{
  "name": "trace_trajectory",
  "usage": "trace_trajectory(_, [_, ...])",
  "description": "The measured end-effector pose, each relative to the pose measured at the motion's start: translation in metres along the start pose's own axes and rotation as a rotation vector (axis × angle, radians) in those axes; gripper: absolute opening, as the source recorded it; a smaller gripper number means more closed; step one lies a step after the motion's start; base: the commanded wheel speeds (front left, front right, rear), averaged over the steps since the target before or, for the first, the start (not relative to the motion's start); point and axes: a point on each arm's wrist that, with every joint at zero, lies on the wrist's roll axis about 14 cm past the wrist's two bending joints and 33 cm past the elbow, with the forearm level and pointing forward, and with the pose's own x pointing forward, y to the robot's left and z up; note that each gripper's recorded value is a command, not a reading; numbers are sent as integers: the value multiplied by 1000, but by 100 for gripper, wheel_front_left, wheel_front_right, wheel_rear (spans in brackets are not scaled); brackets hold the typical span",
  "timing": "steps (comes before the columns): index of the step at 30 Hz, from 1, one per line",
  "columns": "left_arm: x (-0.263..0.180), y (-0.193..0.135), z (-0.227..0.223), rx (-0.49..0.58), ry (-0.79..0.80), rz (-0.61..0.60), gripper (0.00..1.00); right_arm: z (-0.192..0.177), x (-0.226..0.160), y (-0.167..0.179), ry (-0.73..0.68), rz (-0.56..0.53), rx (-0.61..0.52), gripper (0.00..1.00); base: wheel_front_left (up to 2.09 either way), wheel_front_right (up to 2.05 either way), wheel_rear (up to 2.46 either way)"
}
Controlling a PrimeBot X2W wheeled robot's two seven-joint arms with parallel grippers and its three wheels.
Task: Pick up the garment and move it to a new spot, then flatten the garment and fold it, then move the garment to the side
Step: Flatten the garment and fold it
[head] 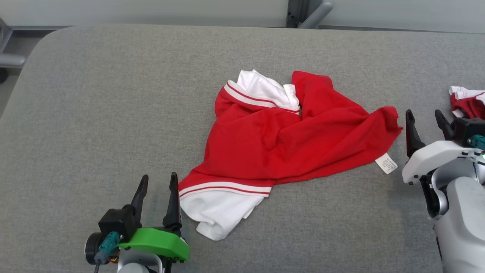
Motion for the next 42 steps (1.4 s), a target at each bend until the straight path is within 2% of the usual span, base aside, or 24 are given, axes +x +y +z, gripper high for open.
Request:
trace_trajectory(5, [1,-9,-12,-27,37,-27,100,11,-21,-11,-73,-35,26,100,0,0,0])
trace_trajectory(7, [-1,-17,-30,-19,101,-61,100,16,-35,-10,-103,-41,46,100,0,0,0])
trace_trajectory(15, [33,-57,-38,100,185,-255,100,30,-63,-13,-143,-55,56,100,0,0,0])
trace_trajectory(24, [61,-66,-59,153,303,-297,100,40,-76,-15,-183,-67,82,100,0,0,0])
trace_trajectory(25, [63,-68,-61,155,310,-305,44,40,-77,-17,-188,-75,90,100,0,0,0])
trace_trajectory(26, [66,-71,-63,152,312,-313,0,40,-79,-19,-191,-82,92,100,0,0,0])
trace_trajectory(35, [99,-76,-33,135,167,-300,0,32,-90,-37,-205,-149,124,100,0,0,0])
trace_trajectory(42, [140,-83,4,227,39,-316,0,23,-86,-38,-194,-157,145,100,0,0,0])
